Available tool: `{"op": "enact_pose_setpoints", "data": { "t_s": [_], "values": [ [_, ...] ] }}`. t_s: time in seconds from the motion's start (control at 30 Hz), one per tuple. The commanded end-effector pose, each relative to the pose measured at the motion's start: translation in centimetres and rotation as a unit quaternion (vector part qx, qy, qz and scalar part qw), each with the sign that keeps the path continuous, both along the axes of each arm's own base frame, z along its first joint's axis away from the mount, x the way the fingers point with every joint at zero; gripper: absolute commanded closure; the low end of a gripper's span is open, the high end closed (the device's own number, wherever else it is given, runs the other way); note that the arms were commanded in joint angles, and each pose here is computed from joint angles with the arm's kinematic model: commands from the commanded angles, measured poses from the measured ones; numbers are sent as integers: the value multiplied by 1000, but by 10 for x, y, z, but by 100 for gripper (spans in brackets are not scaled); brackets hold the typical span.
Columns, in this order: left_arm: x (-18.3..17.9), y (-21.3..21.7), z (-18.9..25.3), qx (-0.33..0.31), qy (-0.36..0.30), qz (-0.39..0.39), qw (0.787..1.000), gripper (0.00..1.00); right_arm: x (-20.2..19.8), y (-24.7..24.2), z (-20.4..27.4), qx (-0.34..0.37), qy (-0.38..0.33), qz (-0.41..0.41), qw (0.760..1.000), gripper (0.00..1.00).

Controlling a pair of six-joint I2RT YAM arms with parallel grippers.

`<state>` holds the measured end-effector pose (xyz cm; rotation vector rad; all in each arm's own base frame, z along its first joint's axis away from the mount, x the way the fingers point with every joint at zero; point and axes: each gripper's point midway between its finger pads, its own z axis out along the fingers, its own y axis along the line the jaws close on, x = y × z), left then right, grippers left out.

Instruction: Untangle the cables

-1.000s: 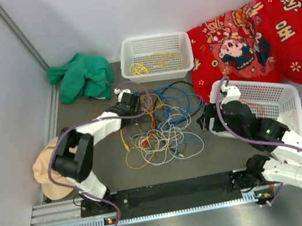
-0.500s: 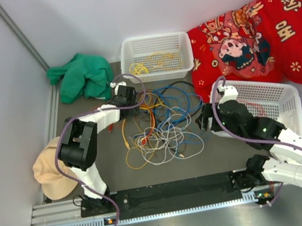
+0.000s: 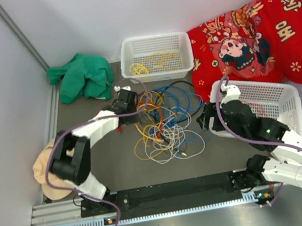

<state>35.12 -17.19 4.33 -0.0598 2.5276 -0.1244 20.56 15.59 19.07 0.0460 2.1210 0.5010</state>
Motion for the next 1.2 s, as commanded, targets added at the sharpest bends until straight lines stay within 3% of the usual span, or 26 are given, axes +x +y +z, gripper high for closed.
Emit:
{"op": "enact_pose_setpoints", "data": {
  "t_s": [0.0, 0.2, 0.43, 0.63, 0.93, 1.17],
  "values": [
    [-22, -30, 105, -139, -74, -56, 986, 100, 6, 5, 52, 40, -51, 1, 998, 18],
    [-65, -50, 209, -264, -154, -141, 941, 100, 2, 11, 121, 91, -103, 24, 990, 18],
    [-102, -68, 265, -362, -199, -215, 885, 100, -6, 29, 195, 146, -158, 84, 973, 18],
    [-119, -79, 290, -403, -214, -264, 850, 100, -4, 60, 206, 152, -152, 140, 966, 22],
    [-133, -77, 300, -412, -219, -284, 838, 100, 26, 84, 152, 77, -122, 152, 978, 34],
    [-134, -75, 298, -405, -218, -282, 842, 100, 42, 99, 133, 54, -113, 159, 979, 42]
  ]
}}
